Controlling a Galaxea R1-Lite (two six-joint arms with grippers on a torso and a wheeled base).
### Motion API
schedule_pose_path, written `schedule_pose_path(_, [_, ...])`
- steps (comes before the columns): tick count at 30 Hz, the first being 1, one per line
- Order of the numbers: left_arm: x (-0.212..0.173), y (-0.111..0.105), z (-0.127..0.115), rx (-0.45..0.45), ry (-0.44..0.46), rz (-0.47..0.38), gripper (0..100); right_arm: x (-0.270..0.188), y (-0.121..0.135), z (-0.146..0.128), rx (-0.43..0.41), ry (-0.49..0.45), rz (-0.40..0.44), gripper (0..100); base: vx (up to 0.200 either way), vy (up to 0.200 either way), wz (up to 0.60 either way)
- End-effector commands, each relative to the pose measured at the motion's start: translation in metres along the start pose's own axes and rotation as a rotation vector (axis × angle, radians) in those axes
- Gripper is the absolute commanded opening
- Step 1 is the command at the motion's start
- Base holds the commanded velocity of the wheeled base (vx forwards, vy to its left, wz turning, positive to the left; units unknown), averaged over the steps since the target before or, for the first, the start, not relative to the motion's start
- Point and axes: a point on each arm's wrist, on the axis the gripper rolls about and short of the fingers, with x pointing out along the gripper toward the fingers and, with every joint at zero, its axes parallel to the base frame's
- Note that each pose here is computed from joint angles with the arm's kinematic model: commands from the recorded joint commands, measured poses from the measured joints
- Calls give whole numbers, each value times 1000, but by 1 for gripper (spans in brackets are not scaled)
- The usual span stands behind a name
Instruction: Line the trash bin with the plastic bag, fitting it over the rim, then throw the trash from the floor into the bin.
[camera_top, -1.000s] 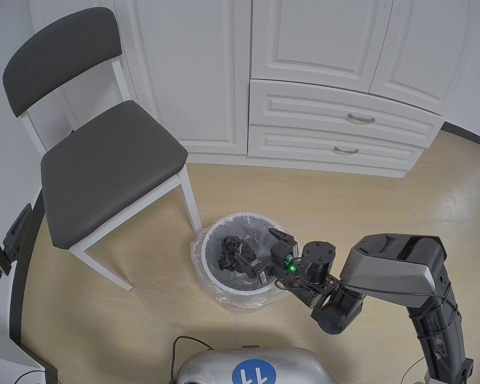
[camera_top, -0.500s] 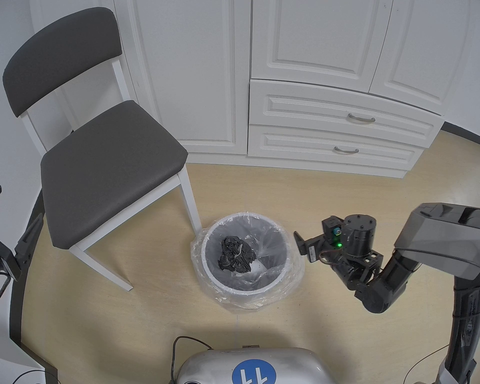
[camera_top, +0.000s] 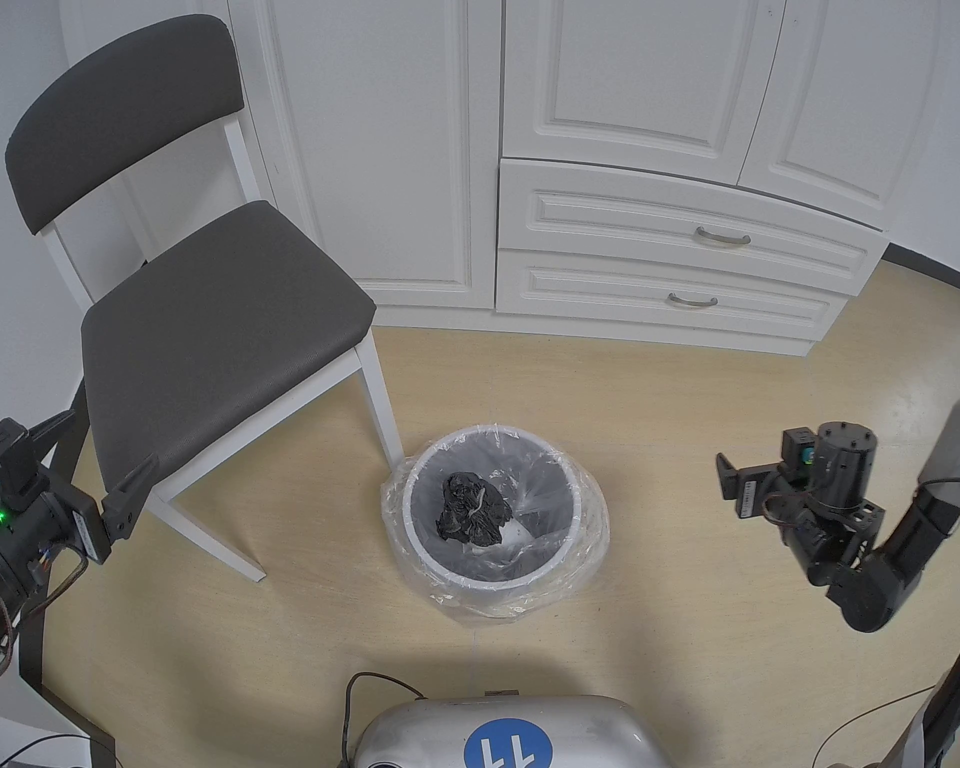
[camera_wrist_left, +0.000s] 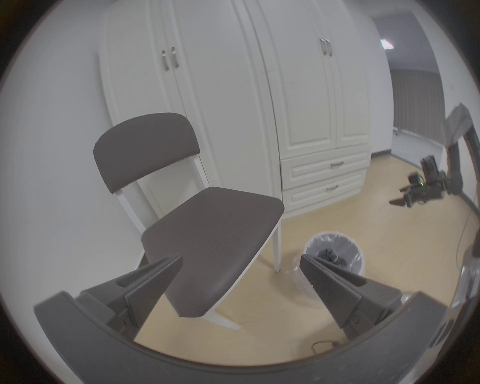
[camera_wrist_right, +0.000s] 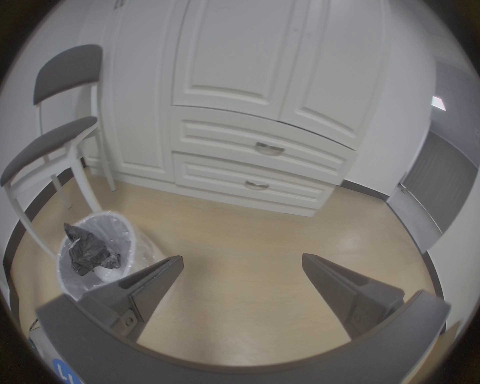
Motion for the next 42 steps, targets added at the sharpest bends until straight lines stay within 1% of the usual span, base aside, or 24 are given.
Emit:
schedule_pose_path(1, [22,-11,-13,-108,40,-54,100,-47,-48,17,83,-56,-102,100,0,0,0])
schedule_pose_path(7, [10,-12,-19,-123,1,-47,100,-84,-65,25,172,-117,-115,100,0,0,0])
schedule_pose_path(10, [10,-11,-16,-147,-11,-40,100,-94,-77,26,196,-138,-153,100,0,0,0])
schedule_pose_path(11, [9,-10,-15,-180,-23,-38,100,-98,-84,27,208,-154,-183,100,0,0,0])
schedule_pose_path(12, [9,-10,-14,-186,-25,-37,100,-99,-85,28,212,-160,-187,100,0,0,0])
schedule_pose_path(14, [5,-7,-8,-240,-67,-30,100,-108,-95,37,252,-220,-219,100,0,0,0])
schedule_pose_path(17, [4,-4,0,-278,-107,-19,100,-123,-101,50,296,-307,-224,100,0,0,0])
schedule_pose_path(19, [4,-2,3,-287,-118,-9,100,-131,-104,55,311,-349,-224,100,0,0,0])
schedule_pose_path(21, [4,1,5,-291,-139,8,100,-147,-108,62,331,-411,-226,100,0,0,0])
schedule_pose_path(24, [-2,3,12,-292,-208,15,100,-166,-114,68,357,-490,-224,100,0,0,0])
schedule_pose_path(27, [-7,4,17,-289,-255,18,100,-186,-119,72,379,-565,-217,100,0,0,0])
schedule_pose_path(28, [-7,4,18,-288,-259,17,100,-187,-119,72,380,-568,-217,100,0,0,0])
schedule_pose_path(29, [-13,5,21,-286,-286,21,100,-200,-122,69,385,-595,-218,100,0,0,0])
schedule_pose_path(31, [-17,5,23,-286,-303,23,100,-209,-124,66,375,-603,-221,100,0,0,0])
schedule_pose_path(32, [-22,7,24,-288,-319,32,100,-221,-127,59,348,-604,-223,100,0,0,0])
schedule_pose_path(34, [-25,7,25,-289,-329,34,100,-229,-128,57,335,-615,-217,100,0,0,0])
schedule_pose_path(35, [-37,8,27,-295,-367,43,100,-248,-132,50,317,-626,-203,100,0,0,0])
schedule_pose_path(37, [-45,8,28,-295,-396,50,100,-259,-134,46,315,-622,-208,100,0,0,0])
schedule_pose_path(38, [-45,8,28,-295,-396,50,100,-259,-134,46,315,-622,-208,100,0,0,0])
schedule_pose_path(39, [-54,9,29,-295,-423,55,100,-273,-137,44,315,-625,-220,100,0,0,0])
schedule_pose_path(42, [-65,10,31,-294,-441,60,100,-292,-142,42,316,-623,-242,100,0,0,0])
